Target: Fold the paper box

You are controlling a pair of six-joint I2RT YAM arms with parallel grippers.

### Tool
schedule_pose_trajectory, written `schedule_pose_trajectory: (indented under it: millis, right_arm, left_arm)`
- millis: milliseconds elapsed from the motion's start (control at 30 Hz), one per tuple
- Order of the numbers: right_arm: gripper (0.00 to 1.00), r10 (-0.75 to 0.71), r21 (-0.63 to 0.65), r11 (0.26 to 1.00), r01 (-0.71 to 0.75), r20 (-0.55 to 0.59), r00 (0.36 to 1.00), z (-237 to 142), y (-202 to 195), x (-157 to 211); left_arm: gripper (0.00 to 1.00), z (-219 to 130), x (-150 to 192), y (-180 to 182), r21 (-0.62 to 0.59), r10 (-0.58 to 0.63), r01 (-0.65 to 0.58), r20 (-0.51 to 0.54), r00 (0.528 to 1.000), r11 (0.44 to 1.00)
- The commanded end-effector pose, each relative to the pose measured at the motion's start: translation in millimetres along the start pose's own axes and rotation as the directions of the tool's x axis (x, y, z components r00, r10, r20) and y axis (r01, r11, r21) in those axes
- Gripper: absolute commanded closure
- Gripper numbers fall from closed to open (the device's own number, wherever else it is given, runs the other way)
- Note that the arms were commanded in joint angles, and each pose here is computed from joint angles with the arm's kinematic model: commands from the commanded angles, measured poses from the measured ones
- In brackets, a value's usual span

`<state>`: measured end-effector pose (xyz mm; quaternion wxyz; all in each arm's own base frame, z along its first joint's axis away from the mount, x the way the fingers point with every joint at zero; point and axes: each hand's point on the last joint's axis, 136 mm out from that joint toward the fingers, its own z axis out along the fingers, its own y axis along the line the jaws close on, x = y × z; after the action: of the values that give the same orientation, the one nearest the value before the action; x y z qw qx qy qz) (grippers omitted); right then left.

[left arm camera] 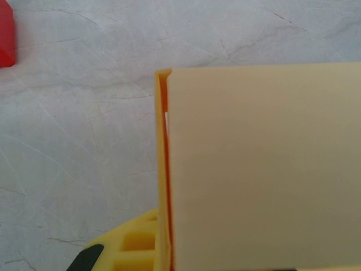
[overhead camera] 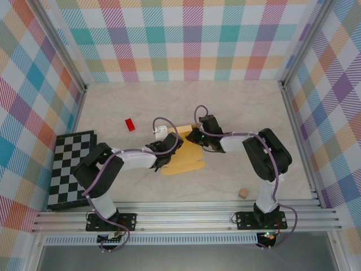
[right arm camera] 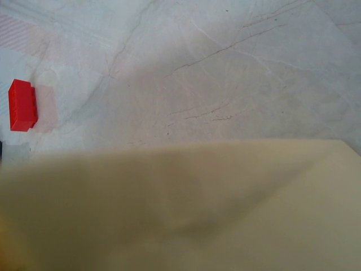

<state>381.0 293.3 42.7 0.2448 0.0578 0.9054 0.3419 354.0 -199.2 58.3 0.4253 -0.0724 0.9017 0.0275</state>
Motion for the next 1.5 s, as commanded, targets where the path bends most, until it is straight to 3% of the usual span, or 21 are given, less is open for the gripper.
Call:
schedule_pose_trajectory:
  millis: [0, 267, 633, 800, 933, 1000, 1100, 1167, 1300, 1400, 1467]
  right_arm:
    - [0.63, 0.023, 0.055, 0.998, -0.013, -0.18, 0.983, 12, -12, 59]
    - [0.64, -0.044, -0.016, 0.999, 0.042, -0.145, 0.988, -15, 13, 46]
    - [0.59, -0.174, -0.016, 0.985, 0.173, -0.115, 0.978, -88, 17, 24]
    - [0.57, -0.344, 0.049, 0.937, 0.345, -0.029, 0.938, -149, 7, -29]
    - [0.54, -0.572, 0.171, 0.807, 0.565, -0.01, 0.82, -179, -20, -84]
    - [0.52, -0.71, 0.176, 0.687, 0.705, -0.038, 0.703, -182, -35, -100]
    - [0.51, -0.851, 0.109, 0.509, 0.854, -0.088, 0.518, -170, -59, -94]
    - [0.5, -0.891, 0.054, 0.434, 0.899, -0.119, 0.437, -156, -71, -82]
    - [0.5, -0.921, -0.14, 0.387, 0.911, -0.018, 0.388, -139, -50, -55]
    - [0.49, -0.954, -0.174, 0.282, 0.943, 0.048, 0.295, -131, -41, -38]
    - [0.49, -0.958, -0.207, 0.273, 0.939, 0.034, 0.286, -126, -45, -31]
  left_arm:
    - [1.0, -4, 12, -18, 0.087, 0.008, -0.003, -0.054, 0.999, 0.996]
    - [1.0, -2, 11, -7, 0.02, 0.011, -0.01, -0.048, 0.999, 1.0]
    - [1.0, 1, 8, -1, 0.015, 0.058, -0.058, -0.035, 0.998, 0.998]
    - [1.0, -2, 4, -3, 0.044, 0.093, -0.092, -0.014, 0.996, 0.995]
    - [1.0, -5, 0, -11, 0.104, 0.132, -0.134, 0.022, 0.991, 0.985]
    - [1.0, -6, -2, -10, 0.111, 0.143, -0.146, 0.034, 0.989, 0.983]
    - [1.0, -7, -2, -9, 0.115, 0.147, -0.15, 0.039, 0.988, 0.982]
    - [1.0, -7, -2, -9, 0.121, 0.141, -0.144, 0.041, 0.989, 0.982]
    - [1.0, -7, -1, -13, 0.146, 0.143, -0.148, 0.041, 0.989, 0.978]
    - [1.0, -9, -1, -16, 0.168, 0.148, -0.155, 0.05, 0.988, 0.974]
    - [1.0, -9, -1, -18, 0.182, 0.155, -0.162, 0.054, 0.986, 0.97]
